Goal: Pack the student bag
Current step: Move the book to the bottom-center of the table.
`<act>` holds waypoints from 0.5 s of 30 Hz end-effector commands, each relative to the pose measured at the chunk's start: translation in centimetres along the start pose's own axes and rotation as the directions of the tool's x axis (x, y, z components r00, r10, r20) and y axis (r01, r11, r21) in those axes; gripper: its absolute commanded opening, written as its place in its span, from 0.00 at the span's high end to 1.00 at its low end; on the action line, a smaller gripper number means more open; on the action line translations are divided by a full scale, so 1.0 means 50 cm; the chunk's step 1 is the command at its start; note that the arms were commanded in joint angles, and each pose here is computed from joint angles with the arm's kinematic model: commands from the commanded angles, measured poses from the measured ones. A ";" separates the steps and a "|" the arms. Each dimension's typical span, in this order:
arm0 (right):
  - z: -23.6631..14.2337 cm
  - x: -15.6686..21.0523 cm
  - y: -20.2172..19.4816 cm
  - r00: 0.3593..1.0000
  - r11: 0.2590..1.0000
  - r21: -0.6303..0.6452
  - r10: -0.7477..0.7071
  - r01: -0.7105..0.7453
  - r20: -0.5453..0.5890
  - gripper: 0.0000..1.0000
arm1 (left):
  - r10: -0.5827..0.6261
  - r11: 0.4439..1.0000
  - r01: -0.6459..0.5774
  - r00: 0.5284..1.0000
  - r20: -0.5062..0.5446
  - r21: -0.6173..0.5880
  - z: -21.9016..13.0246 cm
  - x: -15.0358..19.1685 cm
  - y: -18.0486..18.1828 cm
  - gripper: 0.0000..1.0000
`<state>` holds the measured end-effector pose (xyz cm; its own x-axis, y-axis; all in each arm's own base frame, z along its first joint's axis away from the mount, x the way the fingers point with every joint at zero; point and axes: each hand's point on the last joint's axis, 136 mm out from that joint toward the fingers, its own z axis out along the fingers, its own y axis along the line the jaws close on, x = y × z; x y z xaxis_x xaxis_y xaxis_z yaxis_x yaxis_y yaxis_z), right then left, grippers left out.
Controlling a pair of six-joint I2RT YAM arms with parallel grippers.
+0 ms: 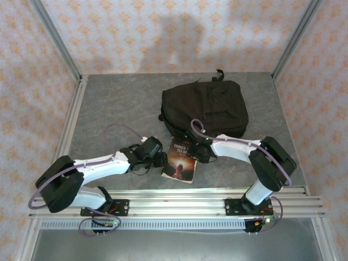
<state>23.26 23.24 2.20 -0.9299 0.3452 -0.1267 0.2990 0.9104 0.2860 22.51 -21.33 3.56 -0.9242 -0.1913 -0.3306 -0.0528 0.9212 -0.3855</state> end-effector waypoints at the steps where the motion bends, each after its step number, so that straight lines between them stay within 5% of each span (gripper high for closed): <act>1: 0.032 0.068 0.021 0.990 0.997 -0.051 -0.065 0.059 -0.125 0.67 | 0.031 0.999 -0.031 0.999 -0.006 0.038 0.009 -0.017 -0.034 0.50; 6: 0.036 0.085 0.056 0.983 0.987 -0.139 -0.098 0.076 -0.159 0.72 | 0.032 0.999 -0.029 0.997 -0.065 0.044 0.040 -0.003 -0.033 0.51; 15: 0.044 0.082 0.050 0.980 0.985 -0.130 -0.134 0.116 -0.144 0.74 | -0.021 0.963 0.045 0.996 -0.092 0.265 0.018 -0.009 -0.100 0.54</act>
<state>22.64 25.96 2.18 -0.9585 0.2691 -0.0942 0.2172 0.9033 0.3700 22.75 -21.97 2.21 -0.9557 -0.1956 -0.2200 -0.0856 0.8997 -0.4281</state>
